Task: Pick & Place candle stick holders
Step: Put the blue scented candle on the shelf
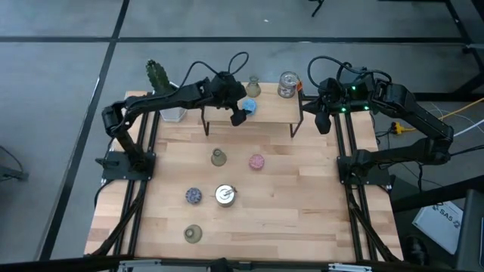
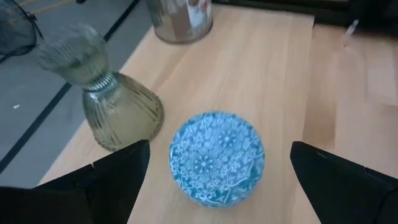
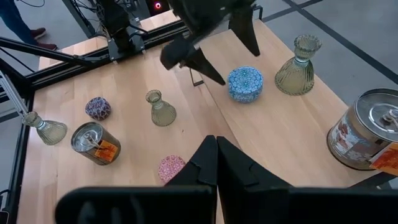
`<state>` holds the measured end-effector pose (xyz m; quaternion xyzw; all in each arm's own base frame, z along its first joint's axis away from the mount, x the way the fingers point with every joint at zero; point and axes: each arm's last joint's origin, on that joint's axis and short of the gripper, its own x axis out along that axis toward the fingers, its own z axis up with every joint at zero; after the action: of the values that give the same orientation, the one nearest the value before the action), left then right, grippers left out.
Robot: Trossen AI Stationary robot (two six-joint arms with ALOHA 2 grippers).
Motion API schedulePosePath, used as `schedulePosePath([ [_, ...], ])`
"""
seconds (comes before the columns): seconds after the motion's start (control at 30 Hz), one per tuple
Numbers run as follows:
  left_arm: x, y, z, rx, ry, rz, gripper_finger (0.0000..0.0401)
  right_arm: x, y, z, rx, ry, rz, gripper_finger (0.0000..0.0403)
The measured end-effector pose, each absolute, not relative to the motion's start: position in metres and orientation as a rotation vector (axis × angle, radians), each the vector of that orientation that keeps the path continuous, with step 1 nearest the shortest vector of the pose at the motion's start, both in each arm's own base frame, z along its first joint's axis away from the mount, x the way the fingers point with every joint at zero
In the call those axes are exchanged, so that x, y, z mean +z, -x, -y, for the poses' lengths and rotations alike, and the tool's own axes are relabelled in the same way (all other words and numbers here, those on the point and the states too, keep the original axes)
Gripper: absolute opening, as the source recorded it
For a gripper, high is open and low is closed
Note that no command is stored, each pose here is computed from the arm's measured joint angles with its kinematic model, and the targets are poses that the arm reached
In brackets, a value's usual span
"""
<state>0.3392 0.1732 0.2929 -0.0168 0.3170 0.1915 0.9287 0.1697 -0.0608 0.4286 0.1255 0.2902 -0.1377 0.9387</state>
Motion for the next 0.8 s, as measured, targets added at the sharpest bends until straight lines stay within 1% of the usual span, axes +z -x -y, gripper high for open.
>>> schedulePosePath([
  [0.43,0.258,-0.356,-0.182,0.39,0.068,-0.715,0.0386,0.428,-0.17,0.061,-0.279,-0.253,-0.596,0.0001],
  [0.8,0.258,-0.36,-0.184,0.394,0.058,-0.674,0.0386,0.428,-0.169,0.061,-0.28,-0.254,-0.597,0.0001],
])
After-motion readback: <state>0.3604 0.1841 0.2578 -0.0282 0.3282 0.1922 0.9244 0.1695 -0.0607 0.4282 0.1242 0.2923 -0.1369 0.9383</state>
